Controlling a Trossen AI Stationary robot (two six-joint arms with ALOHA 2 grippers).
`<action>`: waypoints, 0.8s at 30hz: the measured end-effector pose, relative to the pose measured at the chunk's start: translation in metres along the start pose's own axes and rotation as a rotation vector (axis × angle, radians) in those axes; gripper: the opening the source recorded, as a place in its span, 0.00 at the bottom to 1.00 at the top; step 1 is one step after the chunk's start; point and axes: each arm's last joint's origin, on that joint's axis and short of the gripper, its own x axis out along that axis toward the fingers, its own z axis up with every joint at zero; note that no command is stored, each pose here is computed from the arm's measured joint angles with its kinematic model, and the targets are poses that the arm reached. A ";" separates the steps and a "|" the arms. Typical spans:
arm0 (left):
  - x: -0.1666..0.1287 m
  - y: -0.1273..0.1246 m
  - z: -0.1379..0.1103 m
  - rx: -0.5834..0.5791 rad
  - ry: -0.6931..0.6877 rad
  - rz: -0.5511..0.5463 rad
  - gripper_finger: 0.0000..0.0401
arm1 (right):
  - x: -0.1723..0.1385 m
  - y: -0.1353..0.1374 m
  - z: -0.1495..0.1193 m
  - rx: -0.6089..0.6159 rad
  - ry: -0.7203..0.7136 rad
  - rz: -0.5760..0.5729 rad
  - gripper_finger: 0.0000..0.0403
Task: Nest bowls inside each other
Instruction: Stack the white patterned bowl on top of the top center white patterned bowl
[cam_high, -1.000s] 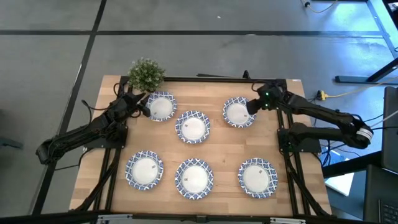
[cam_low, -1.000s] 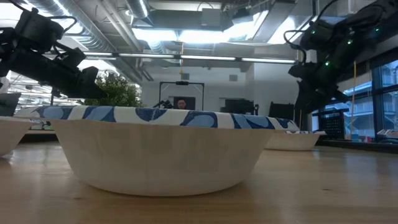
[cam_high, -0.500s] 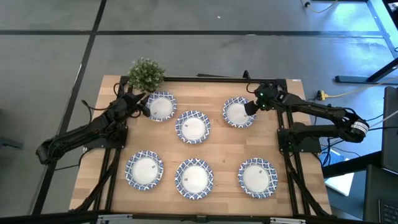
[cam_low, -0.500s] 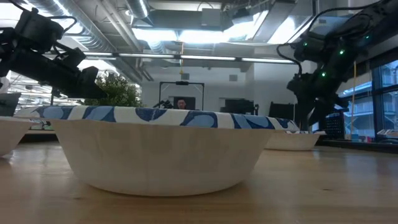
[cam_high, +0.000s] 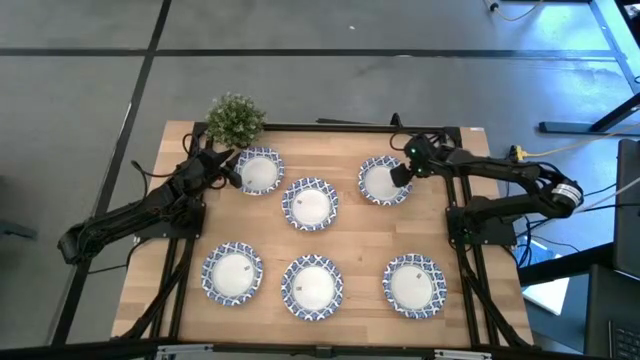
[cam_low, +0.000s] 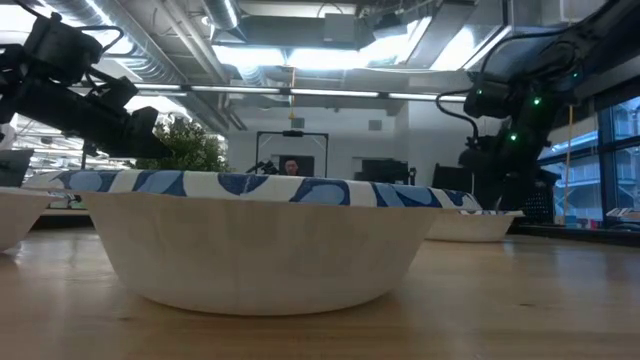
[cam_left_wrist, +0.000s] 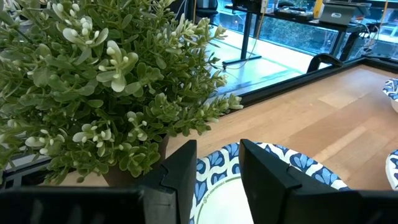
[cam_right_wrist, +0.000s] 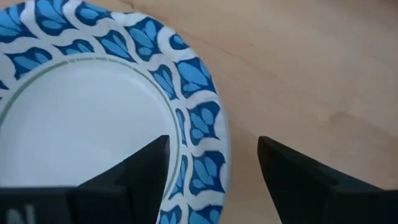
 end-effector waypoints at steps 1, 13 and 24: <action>0.000 0.000 0.000 0.000 0.000 0.000 0.29 | 0.002 0.000 -0.001 -0.002 0.009 -0.004 0.61; 0.000 0.000 0.000 0.000 0.000 0.000 0.29 | 0.017 0.001 0.000 -0.004 0.037 -0.016 0.59; 0.000 0.000 0.000 0.000 0.000 0.000 0.29 | 0.017 0.001 0.000 -0.004 0.036 -0.016 0.35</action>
